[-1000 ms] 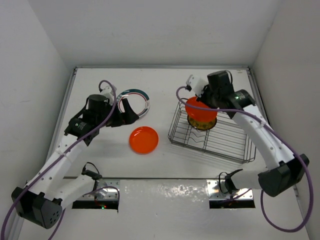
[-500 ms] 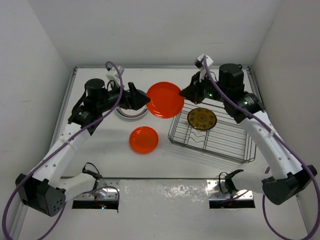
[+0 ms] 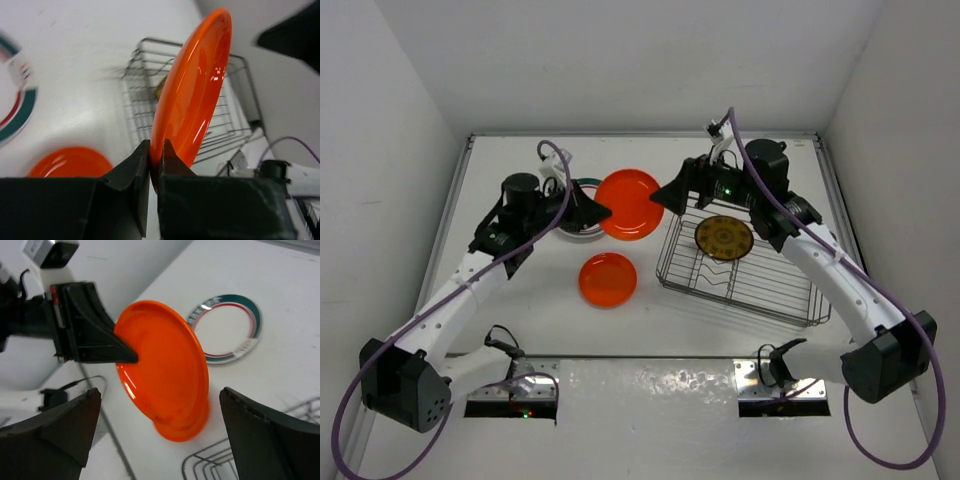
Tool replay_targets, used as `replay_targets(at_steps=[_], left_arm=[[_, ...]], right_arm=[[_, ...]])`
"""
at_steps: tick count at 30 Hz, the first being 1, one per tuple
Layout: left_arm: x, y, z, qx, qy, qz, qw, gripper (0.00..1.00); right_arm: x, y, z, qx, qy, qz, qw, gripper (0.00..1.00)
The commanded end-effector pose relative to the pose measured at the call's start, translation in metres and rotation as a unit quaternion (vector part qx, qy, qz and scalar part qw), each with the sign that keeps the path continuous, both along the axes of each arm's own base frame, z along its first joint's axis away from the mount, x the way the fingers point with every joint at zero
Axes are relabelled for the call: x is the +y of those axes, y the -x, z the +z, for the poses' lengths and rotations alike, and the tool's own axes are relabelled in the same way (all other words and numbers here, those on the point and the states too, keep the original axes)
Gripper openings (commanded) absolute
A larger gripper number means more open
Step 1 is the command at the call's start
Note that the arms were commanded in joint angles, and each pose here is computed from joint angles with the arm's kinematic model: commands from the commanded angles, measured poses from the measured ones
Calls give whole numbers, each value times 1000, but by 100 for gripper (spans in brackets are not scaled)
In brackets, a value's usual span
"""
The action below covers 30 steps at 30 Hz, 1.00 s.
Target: Unload the plates from the dish rack
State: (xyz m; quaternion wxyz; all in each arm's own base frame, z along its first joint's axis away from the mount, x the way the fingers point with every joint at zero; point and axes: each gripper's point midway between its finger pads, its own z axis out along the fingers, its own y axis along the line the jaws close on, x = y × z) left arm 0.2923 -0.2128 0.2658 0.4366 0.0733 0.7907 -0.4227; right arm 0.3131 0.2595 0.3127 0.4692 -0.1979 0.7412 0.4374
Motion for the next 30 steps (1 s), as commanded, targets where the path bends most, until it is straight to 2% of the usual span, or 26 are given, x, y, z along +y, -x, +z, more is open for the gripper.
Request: replay_targets(at_steps=[1, 4, 5, 10, 12, 14, 15, 18, 20, 21, 23, 25, 26, 27, 29, 30], left_arm=[[34, -3, -51, 88, -46, 123, 988, 0], [54, 21, -122, 162, -95, 154, 970, 0], [56, 25, -134, 169, -100, 154, 968, 0], [50, 41, -169, 197, -98, 123, 968, 0], [52, 42, -172, 198, -101, 127, 967, 1], [55, 44, -177, 207, -108, 134, 963, 22], [60, 46, -182, 216, -117, 144, 959, 42], [63, 49, -187, 226, -123, 151, 955, 75], [64, 50, -188, 232, -127, 151, 952, 82], [64, 50, -187, 234, -132, 152, 951, 90], [69, 50, -180, 231, -148, 154, 949, 93], [73, 42, -160, 206, -161, 161, 952, 94], [76, 40, -148, 188, -166, 168, 953, 94], [77, 39, -131, 170, -176, 158, 957, 95], [84, 46, -114, 156, -201, 149, 956, 95], [87, 41, -93, 124, -214, 146, 958, 95]], right_arm=[[-42, -13, -7, -37, 105, -101, 989, 99], [-79, -16, -23, -61, 211, -146, 965, 99], [-85, -16, -27, -51, 224, -158, 960, 99], [-125, -14, -57, -41, 346, -178, 920, 99], [-145, -15, -70, -47, 407, -169, 896, 99], [-159, -17, -83, -47, 454, -158, 876, 99], [-165, -17, -87, -59, 483, -140, 862, 99], [-181, -23, -99, -67, 538, -133, 830, 99], [-187, -28, -105, -71, 562, -123, 815, 99], [-186, -32, -106, -77, 565, -121, 813, 99], [-189, -40, -108, -89, 583, -113, 800, 99], [-189, -50, -117, -85, 592, -106, 794, 95], [-189, -56, -116, -88, 595, -101, 793, 91], [-187, -60, -127, -78, 601, -86, 791, 77], [-183, -66, -131, -78, 610, -64, 786, 65], [-183, -65, -143, -65, 615, -47, 784, 57]])
